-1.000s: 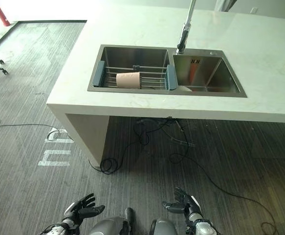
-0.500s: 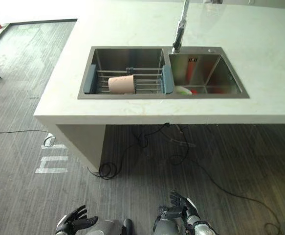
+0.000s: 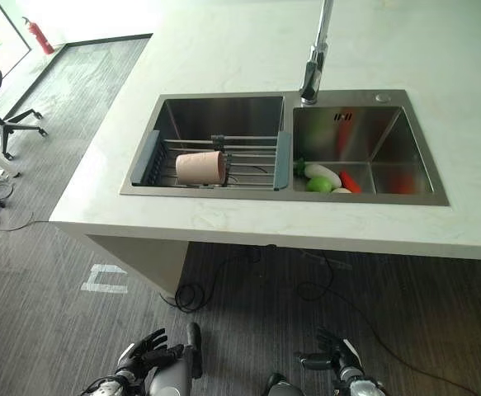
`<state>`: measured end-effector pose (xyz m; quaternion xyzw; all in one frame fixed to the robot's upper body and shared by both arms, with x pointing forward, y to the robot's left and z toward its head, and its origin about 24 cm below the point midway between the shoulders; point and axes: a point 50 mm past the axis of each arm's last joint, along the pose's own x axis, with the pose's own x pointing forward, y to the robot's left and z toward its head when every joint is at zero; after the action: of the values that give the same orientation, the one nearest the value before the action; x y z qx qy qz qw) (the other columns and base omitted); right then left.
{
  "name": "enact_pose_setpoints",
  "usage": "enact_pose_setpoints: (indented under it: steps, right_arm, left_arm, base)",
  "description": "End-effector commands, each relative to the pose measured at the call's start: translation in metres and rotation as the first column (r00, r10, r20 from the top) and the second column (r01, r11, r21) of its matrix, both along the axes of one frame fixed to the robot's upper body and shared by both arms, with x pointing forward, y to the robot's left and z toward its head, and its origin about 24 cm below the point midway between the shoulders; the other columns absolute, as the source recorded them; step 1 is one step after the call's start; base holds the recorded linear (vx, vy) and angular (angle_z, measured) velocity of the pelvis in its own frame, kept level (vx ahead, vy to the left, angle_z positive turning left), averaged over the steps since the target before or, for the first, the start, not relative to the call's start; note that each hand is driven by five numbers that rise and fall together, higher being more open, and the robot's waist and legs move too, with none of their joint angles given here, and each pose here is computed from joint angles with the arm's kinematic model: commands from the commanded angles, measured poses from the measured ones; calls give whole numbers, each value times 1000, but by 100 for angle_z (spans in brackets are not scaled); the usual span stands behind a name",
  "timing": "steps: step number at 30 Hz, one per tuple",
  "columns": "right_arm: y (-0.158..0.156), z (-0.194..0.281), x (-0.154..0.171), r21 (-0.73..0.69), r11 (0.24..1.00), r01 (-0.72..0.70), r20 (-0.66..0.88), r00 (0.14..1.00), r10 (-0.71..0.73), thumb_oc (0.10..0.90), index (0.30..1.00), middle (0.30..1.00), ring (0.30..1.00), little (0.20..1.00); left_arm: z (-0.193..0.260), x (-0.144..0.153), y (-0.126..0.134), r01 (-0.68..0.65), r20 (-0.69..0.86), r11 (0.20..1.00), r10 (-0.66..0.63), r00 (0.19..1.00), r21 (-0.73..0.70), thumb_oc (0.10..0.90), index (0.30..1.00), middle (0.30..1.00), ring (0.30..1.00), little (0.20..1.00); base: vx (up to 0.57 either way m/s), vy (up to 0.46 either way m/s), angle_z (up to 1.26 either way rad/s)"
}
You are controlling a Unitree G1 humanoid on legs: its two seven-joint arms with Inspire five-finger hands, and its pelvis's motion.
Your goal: Place the dishes in the dishwasher.
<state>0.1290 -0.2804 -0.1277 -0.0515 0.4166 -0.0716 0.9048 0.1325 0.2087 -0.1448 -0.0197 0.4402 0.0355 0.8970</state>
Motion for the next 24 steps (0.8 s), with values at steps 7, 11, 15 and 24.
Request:
enact_pose_setpoints:
  steps: [7, 11, 15, 24]
  right_arm:
    - [17, 11, 25, 59, 996, -62, 164, 985, 52, 800, 900, 900, 900, 900]
    - [27, 6, 24, 68, 992, -109, 132, 986, 99, 800, 900, 900, 900, 900]
    - [21, 5, 19, 58, 995, -85, 107, 991, 78, 800, 900, 900, 900, 900]
    - [14, 2, 6, 62, 997, -41, 85, 996, 36, 800, 900, 900, 900, 900]
  left_arm:
    - [10, 8, 19, 40, 61, 991, -48, 997, 129, 800, 900, 900, 900, 900]
    - [10, 10, 20, -19, 66, 988, 9, 998, 151, 800, 900, 900, 900, 900]
    - [4, -2, 13, -4, 24, 988, 0, 1000, 154, 800, 900, 900, 900, 900]
    - [4, -9, 25, -122, 17, 975, 121, 993, 186, 800, 900, 900, 900, 900]
  base:
    - [76, 48, -4]
    - [81, -255, 8]
    - [149, -143, -7]
    - [84, -43, 1]
